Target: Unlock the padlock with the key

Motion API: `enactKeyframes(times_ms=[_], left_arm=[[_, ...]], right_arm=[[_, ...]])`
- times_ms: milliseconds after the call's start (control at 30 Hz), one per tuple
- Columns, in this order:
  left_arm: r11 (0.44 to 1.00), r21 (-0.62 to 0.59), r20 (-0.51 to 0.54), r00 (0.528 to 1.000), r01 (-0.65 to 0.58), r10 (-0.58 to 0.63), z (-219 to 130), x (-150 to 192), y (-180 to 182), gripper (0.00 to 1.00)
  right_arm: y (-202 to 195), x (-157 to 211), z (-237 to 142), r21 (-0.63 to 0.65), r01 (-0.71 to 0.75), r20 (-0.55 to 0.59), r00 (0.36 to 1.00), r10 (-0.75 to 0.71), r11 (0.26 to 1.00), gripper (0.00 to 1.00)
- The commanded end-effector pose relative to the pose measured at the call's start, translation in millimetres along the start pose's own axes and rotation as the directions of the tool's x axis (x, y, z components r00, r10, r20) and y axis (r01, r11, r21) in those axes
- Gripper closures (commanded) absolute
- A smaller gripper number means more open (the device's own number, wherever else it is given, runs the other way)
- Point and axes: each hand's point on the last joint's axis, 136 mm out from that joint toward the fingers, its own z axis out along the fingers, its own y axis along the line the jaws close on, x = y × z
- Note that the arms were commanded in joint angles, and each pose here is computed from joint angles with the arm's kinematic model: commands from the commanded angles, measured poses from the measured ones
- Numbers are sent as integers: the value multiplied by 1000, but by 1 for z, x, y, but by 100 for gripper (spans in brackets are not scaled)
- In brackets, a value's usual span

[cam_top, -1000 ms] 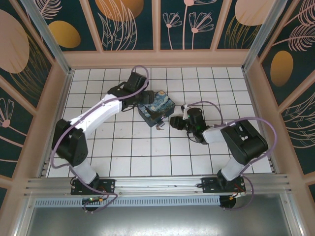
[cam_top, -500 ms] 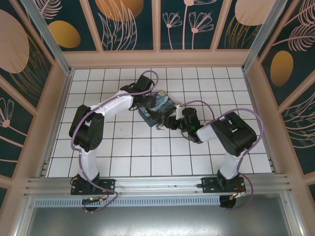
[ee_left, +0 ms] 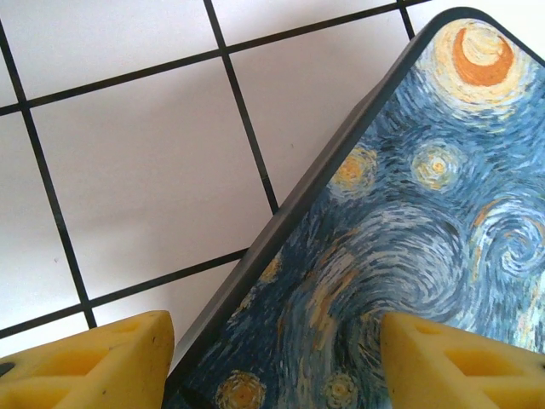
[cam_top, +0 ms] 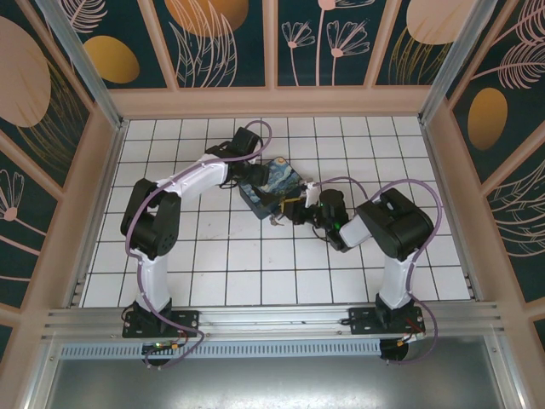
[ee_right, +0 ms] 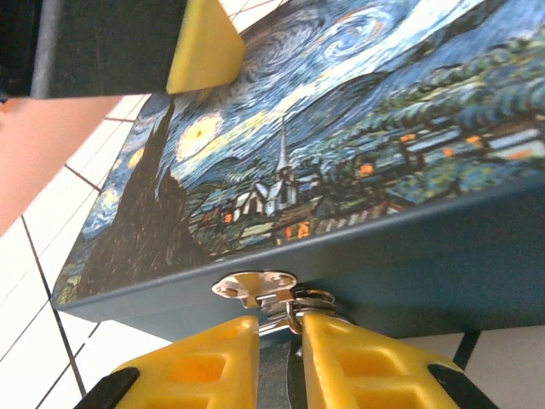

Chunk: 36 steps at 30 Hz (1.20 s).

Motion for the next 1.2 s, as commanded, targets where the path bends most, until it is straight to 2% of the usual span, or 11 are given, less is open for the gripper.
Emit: enactKeyframes(times_ms=[0,233,367,567,933,1167], left_arm=[[1000,-4,-106,994,9,-10,14,31,9,36],[1000,-13,-99,995,10,-11,9,30,14,35],[1000,2,-97,995,20,-20,9,27,13,35],[1000,4,-88,996,23,-22,7,24,13,35],[1000,21,-104,994,16,-14,6,30,11,36],[999,31,-114,993,9,-5,8,33,10,38]], right_arm=[[10,-24,-10,-87,-36,109,993,46,996,76],[10,-17,-21,-125,-132,87,986,143,983,70],[0,-6,-12,-63,-166,11,986,167,984,71],[-14,11,-17,15,-171,-28,985,171,985,71],[-7,3,7,-6,-152,-14,988,152,988,72],[-5,1,7,-15,-149,0,989,149,989,76]])
